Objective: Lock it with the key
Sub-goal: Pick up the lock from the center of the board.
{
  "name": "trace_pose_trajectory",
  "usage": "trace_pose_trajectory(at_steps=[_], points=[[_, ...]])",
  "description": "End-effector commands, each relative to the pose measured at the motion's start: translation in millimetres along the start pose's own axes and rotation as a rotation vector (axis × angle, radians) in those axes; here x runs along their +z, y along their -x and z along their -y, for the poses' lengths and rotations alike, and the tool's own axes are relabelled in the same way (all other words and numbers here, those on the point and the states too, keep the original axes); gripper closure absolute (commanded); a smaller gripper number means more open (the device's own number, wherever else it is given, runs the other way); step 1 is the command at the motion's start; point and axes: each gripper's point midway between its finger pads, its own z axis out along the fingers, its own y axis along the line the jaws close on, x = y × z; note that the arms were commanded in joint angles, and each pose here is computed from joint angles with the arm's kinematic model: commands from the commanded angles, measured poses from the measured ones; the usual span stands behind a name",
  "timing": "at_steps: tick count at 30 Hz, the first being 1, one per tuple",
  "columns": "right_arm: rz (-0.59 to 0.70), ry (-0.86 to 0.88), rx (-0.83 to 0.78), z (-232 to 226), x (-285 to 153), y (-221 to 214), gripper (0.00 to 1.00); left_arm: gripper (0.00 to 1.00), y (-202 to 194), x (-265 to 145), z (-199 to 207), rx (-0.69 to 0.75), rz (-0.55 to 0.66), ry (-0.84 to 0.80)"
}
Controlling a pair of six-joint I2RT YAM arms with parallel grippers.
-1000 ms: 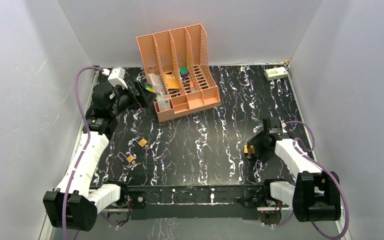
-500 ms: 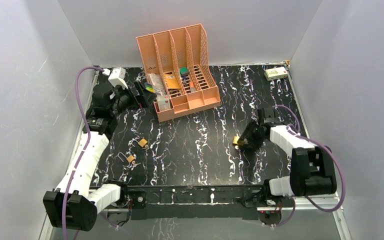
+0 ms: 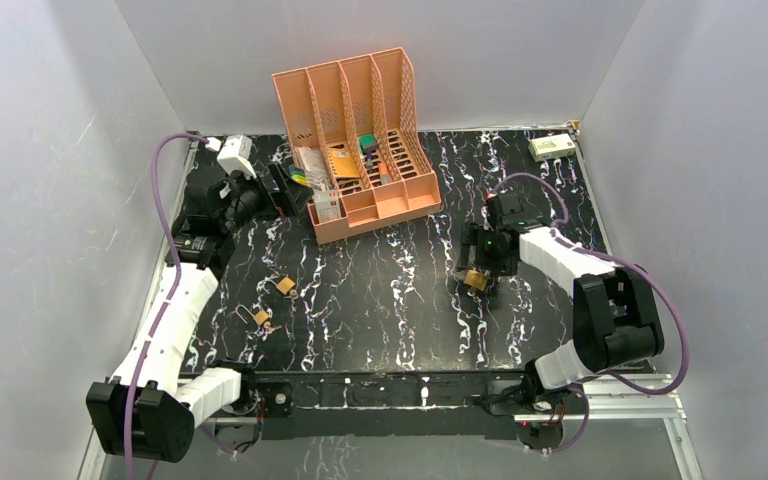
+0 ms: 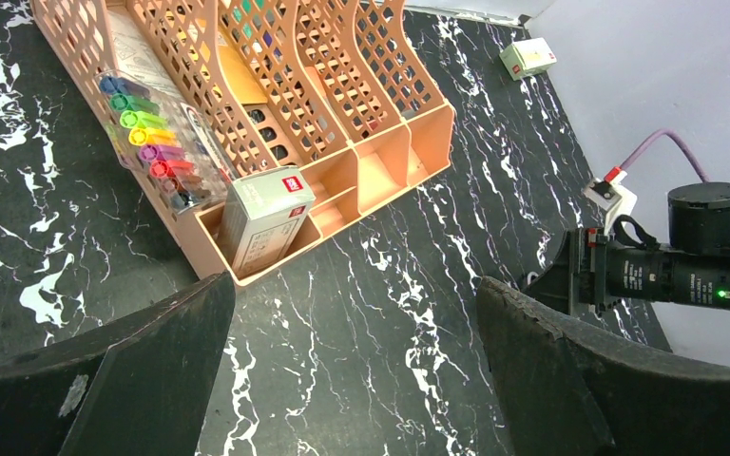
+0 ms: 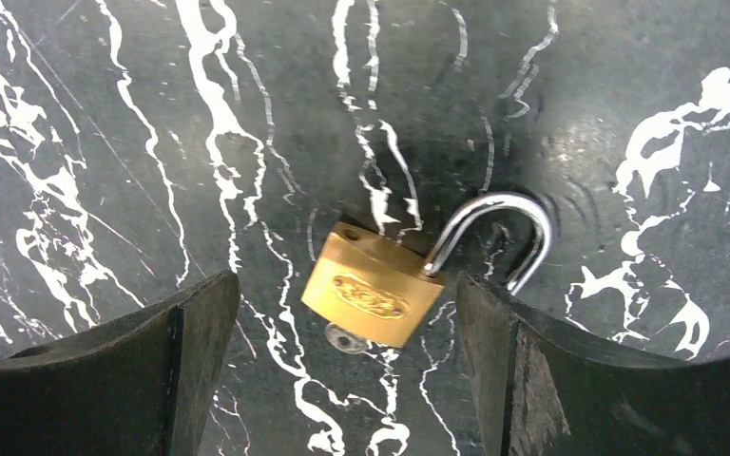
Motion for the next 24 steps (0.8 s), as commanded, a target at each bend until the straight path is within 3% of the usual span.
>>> trace_pose_trajectory(at_steps=[1,11,15,24], points=[[0.006,-0.161,-0.03,-3.2,-7.1,6.2,0.08,0.02,10.6,-5.2,10.3,0.024,0.024,-0.031],[-0.064,-0.31,0.033,8.5,2.8,-13.3,0.16,0.02,7.2,-5.1,9.0,0.026,0.014,-0.029],[-0.038,-0.301,0.044,6.7,1.0,-9.7,0.24,0.02,4.8,-4.0,8.3,0.024,0.01,-0.032],[-0.067,-0.265,0.086,2.2,13.8,-21.1,0.31,0.02,-2.3,1.8,6.0,0.007,-0.012,-0.039]])
